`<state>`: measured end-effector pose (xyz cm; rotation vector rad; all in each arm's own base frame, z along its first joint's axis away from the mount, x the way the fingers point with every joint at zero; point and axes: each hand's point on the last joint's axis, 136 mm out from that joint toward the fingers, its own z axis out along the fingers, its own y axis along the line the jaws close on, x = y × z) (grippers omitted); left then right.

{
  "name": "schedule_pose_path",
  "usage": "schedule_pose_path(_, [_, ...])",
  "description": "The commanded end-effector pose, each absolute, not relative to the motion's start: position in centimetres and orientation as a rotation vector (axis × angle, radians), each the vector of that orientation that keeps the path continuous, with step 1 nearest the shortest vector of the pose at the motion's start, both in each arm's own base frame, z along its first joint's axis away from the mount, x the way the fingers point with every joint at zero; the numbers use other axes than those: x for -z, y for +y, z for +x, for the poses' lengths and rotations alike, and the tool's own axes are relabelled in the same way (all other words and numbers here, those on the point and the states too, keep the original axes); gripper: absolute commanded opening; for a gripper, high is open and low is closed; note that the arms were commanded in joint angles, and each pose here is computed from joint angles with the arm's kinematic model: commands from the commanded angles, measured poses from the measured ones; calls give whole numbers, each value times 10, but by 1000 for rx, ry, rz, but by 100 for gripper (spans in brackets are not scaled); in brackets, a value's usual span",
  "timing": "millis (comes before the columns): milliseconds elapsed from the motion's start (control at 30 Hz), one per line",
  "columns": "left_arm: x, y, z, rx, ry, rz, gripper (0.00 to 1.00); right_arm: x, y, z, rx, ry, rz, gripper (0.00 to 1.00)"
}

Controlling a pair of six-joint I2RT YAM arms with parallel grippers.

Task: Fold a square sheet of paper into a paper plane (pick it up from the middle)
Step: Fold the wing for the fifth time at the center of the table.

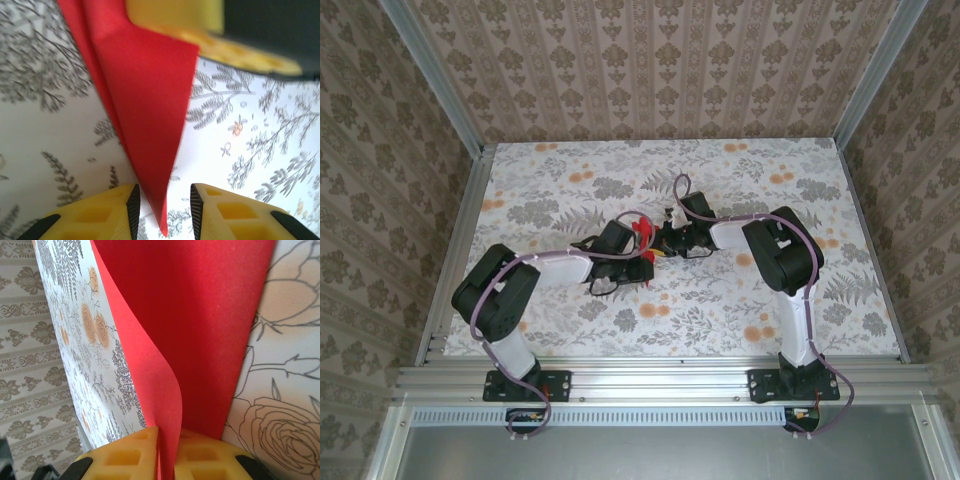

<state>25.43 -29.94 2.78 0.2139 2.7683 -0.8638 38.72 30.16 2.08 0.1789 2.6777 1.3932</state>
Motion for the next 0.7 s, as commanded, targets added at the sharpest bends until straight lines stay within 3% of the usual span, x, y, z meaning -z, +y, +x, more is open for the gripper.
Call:
schedule_pose_path(0, [-23, -286, 248, 699, 2794, 254, 31, 17, 282, 380, -1273, 2784, 341, 14])
schedule_pose_path(233, [-18, -285, 245, 648, 2811, 259, 20, 21, 280, 379, -1264, 2790, 361, 13])
schedule_pose_path(667, [-25, -290, 241, 650, 2799, 274, 18, 23, 280, 379, -1256, 2793, 364, 13])
